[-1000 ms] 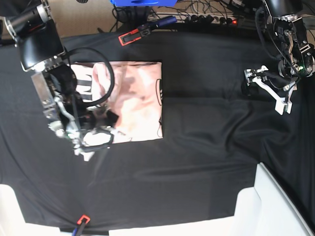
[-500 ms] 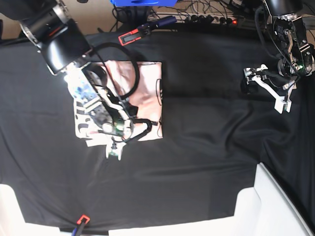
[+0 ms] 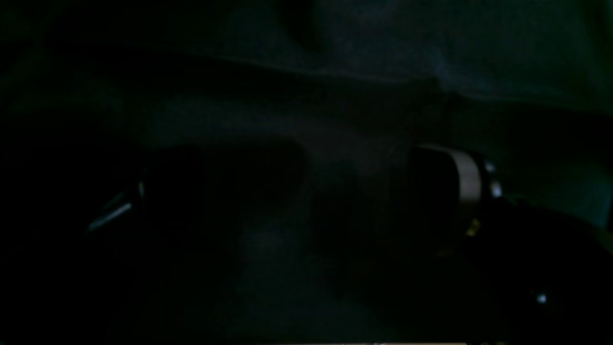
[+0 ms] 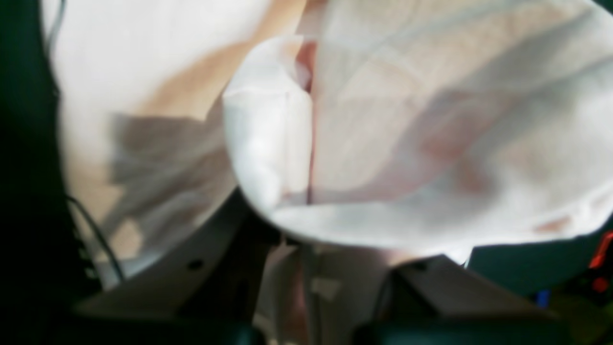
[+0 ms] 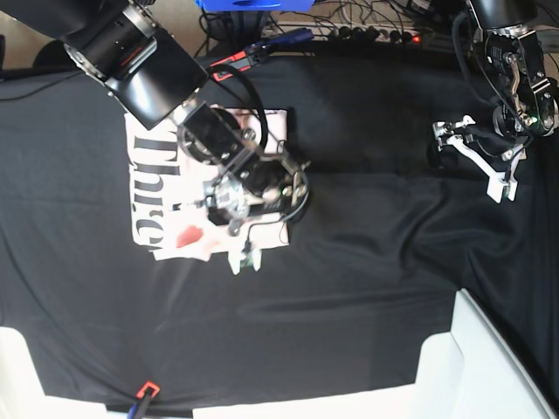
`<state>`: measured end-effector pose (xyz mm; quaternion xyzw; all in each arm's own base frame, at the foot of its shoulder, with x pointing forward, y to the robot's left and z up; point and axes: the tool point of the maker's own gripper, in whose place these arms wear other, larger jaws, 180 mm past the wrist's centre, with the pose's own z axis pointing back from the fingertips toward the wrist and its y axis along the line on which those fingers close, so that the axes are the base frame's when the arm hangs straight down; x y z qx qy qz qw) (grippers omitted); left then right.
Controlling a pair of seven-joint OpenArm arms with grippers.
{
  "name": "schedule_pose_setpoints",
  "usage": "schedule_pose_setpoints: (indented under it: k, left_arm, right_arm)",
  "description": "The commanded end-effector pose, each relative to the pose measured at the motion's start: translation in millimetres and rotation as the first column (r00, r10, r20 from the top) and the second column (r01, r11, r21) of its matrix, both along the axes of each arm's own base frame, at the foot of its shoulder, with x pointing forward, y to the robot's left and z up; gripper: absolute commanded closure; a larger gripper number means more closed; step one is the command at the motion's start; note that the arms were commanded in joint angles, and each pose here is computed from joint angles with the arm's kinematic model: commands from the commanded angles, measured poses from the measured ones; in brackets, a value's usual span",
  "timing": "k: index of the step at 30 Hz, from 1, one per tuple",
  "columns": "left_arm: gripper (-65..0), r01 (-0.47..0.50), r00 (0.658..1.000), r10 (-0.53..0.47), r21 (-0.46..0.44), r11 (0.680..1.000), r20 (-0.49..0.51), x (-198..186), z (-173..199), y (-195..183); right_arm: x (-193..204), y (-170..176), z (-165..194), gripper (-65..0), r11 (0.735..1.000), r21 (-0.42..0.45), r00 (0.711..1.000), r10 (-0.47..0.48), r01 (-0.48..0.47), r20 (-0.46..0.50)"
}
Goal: Fold the T-shirt properly
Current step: 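Lift the shirt end with the right gripper and fold it over the shirt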
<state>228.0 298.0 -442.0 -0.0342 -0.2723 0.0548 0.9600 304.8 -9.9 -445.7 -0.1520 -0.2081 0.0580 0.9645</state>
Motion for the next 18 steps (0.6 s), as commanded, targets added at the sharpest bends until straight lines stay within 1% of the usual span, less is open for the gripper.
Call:
schedule_pose_setpoints:
  k: [1, 5, 7, 10, 11, 15, 18]
  left_arm:
    - [-65.0, 0.008, 0.999, -0.009, 0.016, 1.0, 0.039, 8, 11, 6]
    - [-65.0, 0.006, 0.999, -0.007, 0.015, 1.0, 0.033, 7, 9, 6]
    - [-65.0, 0.006, 0.999, -0.007, 0.015, 1.0, 0.033, 7, 9, 6]
    - [-65.0, 0.006, 0.999, -0.006, 0.014, 1.0, 0.035, 8, 10, 6]
    - [-65.0, 0.006, 0.999, -0.006, 0.014, 1.0, 0.037, 8, 10, 6]
    - [-65.0, 0.006, 0.999, -0.006, 0.014, 1.0, 0.04, 10, 11, 6]
    - [-65.0, 0.006, 0.999, -0.006, 0.014, 1.0, 0.041, 10, 11, 6]
  right_arm:
    - [14, 11, 15, -0.4, 1.0, 0.016, 0.998, 0.013, -0.014, 0.056]
    - [15, 14, 17, -0.7, 1.0, 0.02, 0.998, 0.023, -0.024, 0.063]
    - [15, 14, 17, -4.1, 1.0, 0.02, 0.998, 0.023, -0.024, 0.063]
    - [14, 16, 18, -10.7, 0.999, 0.022, 0.998, 0.027, -0.028, 0.063]
    - [13, 20, 18, -12.6, 0.999, 0.021, 0.997, 0.039, -0.041, 0.065]
    - [6, 35, 18, -23.6, 0.994, 0.005, 0.992, 0.109, -0.109, 0.07]
    - [2, 45, 18, -33.5, 0.987, -0.009, 0.984, 0.161, -0.161, 0.077]
